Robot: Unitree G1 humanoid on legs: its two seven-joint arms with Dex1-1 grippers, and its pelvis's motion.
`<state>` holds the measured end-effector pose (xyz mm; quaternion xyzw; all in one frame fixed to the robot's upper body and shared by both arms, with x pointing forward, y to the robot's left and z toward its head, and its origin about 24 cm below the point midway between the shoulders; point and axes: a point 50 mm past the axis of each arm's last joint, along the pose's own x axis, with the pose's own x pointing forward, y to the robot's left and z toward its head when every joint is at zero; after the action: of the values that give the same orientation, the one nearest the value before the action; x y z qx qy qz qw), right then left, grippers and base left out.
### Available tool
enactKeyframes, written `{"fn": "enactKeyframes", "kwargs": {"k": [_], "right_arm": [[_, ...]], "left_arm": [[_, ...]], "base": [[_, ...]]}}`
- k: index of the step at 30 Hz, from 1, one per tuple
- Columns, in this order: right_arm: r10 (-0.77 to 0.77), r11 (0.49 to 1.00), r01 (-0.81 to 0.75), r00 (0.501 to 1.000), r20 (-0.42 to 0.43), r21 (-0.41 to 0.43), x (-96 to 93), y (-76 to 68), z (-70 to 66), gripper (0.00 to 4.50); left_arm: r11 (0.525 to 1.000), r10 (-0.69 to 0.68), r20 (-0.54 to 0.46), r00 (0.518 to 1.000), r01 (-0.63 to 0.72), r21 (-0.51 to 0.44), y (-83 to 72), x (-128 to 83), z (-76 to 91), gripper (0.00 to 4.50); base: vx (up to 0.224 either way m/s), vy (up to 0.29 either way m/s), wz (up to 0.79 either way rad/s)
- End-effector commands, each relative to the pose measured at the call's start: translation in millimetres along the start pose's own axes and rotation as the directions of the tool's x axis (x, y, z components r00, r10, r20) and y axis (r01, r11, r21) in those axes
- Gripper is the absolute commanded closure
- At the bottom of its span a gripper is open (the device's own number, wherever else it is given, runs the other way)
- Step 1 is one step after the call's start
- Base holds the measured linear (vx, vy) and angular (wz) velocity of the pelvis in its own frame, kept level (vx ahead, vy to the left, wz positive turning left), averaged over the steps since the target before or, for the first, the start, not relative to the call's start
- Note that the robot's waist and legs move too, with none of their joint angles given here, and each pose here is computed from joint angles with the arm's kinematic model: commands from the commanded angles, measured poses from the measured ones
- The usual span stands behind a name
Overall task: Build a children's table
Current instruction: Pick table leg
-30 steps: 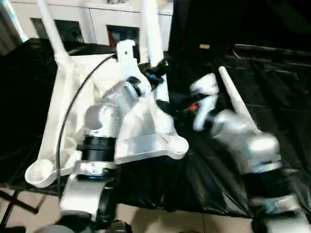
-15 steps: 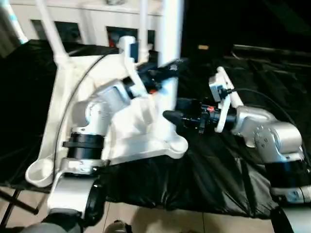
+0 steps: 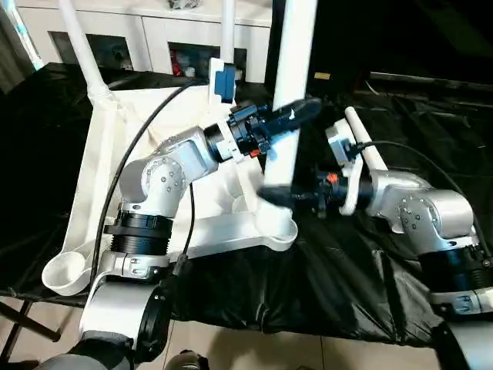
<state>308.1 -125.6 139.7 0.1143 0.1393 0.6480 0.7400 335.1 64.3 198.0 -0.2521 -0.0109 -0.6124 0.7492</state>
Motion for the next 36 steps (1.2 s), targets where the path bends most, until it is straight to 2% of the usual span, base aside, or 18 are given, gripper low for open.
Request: {"fn": "enactKeyframes", "kwargs": {"k": [1,2,4,6,12,15,16,20,22,24,26,29,30,32,36], "right_arm": [[0.024,1.0,-0.024,1.0,-0.003,-0.005,0.3,1.2,4.3,0.66],[0.034,0.999,-0.034,0.999,-0.003,-0.004,0.6,1.7,4.2,0.94],[0.048,0.999,-0.048,0.999,-0.003,-0.002,1.5,2.4,3.9,0.94],[0.061,0.998,-0.061,0.998,-0.001,0.003,1.8,3.0,3.6,1.25],[0.094,0.995,-0.094,0.996,-0.006,0.013,3.1,4.4,1.2,1.54],[0.104,0.994,-0.104,0.995,-0.004,0.018,3.5,4.7,0.5,1.76],[0.109,0.994,-0.109,0.994,-0.002,0.019,3.4,5.0,0.4,1.97],[0.119,0.993,-0.119,0.993,-0.004,0.02,3.5,5.9,-0.5,2.13],[0.119,0.993,-0.119,0.993,-0.005,0.023,3.3,6.0,-1.7,2.44],[0.117,0.993,-0.117,0.993,-0.004,0.024,3.3,6.1,-2.5,2.49],[0.116,0.993,-0.116,0.993,-0.002,0.023,3.3,6.5,-3.1,2.56],[0.097,0.995,-0.097,0.995,0.018,0.007,4.2,7.2,-3.8,2.58],[0.084,0.996,-0.084,0.996,0.031,0.0,5.0,7.1,-3.6,2.59],[0.078,0.997,-0.078,0.996,0.038,-0.003,5.3,7.0,-3.5,2.59],[0.025,0.999,-0.023,0.996,0.09,-0.026,7.8,7.2,-2.2,2.59]], "left_arm": [[0.999,-0.049,0.012,0.999,0.049,-0.003,-6.9,2,3.0,2.64],[0.998,-0.057,0.014,0.998,0.057,-0.01,-7.6,2,2.9,2.64],[0.997,-0.072,0.022,0.997,0.072,-0.028,-8.7,2,2.7,2.64],[0.996,-0.085,0.023,0.996,0.086,-0.039,-10.0,3,2.1,2.64],[0.99,-0.119,0.025,0.993,0.12,-0.068,-13.6,6,0.3,2.64],[0.988,-0.13,0.025,0.991,0.132,-0.082,-14.9,7,-0.9,2.64],[0.987,-0.132,0.022,0.991,0.133,-0.087,-15.3,8,-1.7,2.64],[0.987,-0.131,0.006,0.991,0.132,-0.089,-15.8,9,-5.4,2.64],[0.988,-0.124,0.009,0.992,0.124,-0.093,-14.9,9,-5.4,2.64],[0.992,-0.108,0.007,0.994,0.108,-0.072,-13.8,9,-4.8,2.64],[0.993,-0.088,0.011,0.996,0.089,-0.073,-12.6,9,-4.0,2.08],[0.995,-0.048,0.082,0.995,0.055,-0.083,-9.2,9,4.3,1.94],[0.997,-0.019,0.125,0.992,0.028,-0.065,-7.0,9,8.7,1.75],[0.998,0.0,0.144,0.99,0.009,-0.063,-5.4,9,10.4,1.67],[0.997,0.055,0.327,0.944,-0.035,-0.065,-1.1,0,31.5,1.64]], "base": [[0.0,0.0,0.0],[0.0,0.0,0.0],[0.0,0.0,0.0],[0.0,0.0,0.0],[0.0,0.0,0.0],[0.0,0.0,0.0],[0.0,0.0,0.0],[0.0,0.0,0.0],[0.0,0.0,0.0],[0.0,0.0,0.0],[0.0,0.0,0.0],[0.0,0.0,0.0],[0.0,0.0,0.0],[0.0,0.0,0.0],[0.0,0.0,0.0]]}}
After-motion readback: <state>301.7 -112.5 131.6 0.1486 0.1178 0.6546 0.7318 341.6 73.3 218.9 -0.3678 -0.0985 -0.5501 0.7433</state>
